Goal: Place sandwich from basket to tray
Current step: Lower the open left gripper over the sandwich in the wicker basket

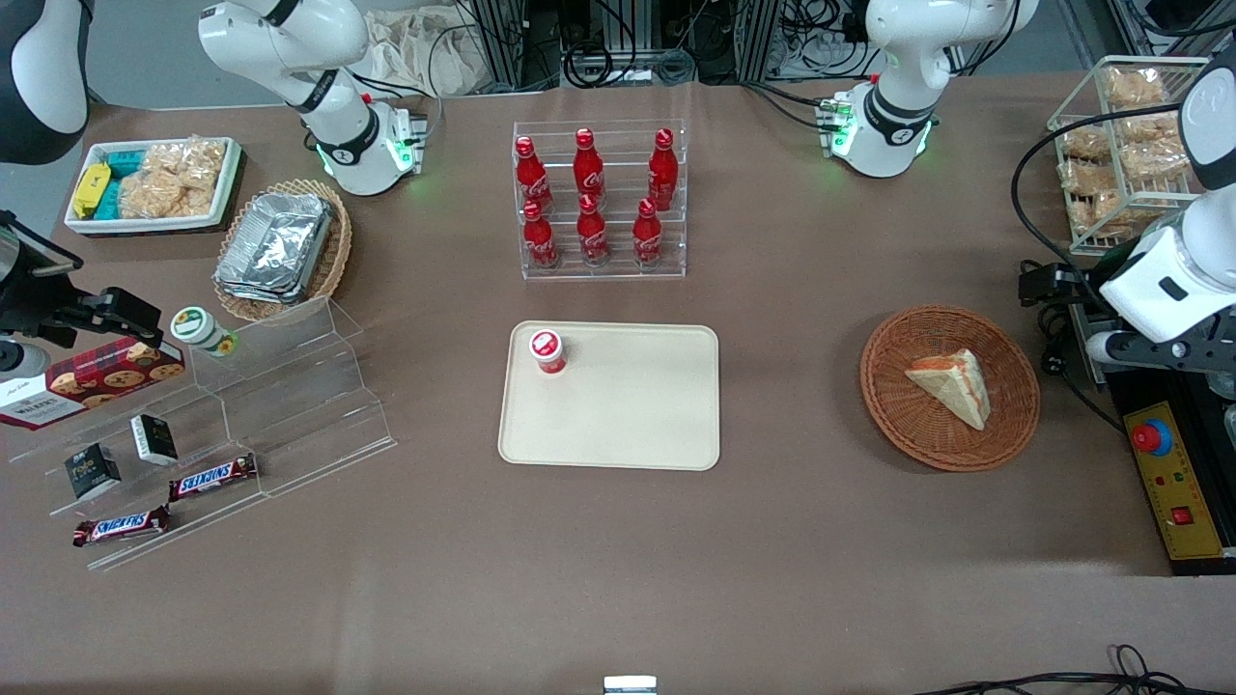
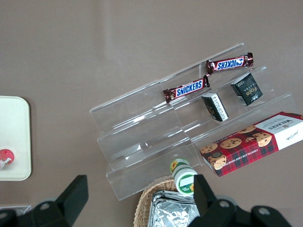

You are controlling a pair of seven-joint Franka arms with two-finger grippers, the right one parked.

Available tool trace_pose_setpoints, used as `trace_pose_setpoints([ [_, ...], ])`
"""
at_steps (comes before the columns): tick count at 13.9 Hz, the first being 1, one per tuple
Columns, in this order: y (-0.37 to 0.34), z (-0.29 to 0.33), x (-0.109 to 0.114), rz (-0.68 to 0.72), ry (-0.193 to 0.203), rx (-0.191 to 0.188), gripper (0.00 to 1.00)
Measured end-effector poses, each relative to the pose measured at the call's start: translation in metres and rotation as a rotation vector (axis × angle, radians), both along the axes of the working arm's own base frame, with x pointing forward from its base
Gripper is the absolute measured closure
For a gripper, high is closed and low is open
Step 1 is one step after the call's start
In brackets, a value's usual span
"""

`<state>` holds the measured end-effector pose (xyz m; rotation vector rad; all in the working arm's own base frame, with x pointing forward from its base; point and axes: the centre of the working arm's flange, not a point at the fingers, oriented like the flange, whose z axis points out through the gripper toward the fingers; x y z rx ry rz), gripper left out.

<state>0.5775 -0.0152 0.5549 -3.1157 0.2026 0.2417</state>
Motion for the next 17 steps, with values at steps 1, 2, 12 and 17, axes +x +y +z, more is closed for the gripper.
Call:
trace_pose_setpoints([
  [1, 0.0, 0.0, 0.0, 0.0, 0.0, 0.0, 0.0],
  [2, 0.0, 0.0, 0.0, 0.0, 0.001, 0.0, 0.0],
  [12, 0.006, -0.064, 0.011, 0.498, -0.008, 0.072, 0.0],
  [17, 0.016, -0.152, 0.003, 0.804, -0.073, 0.168, 0.0],
])
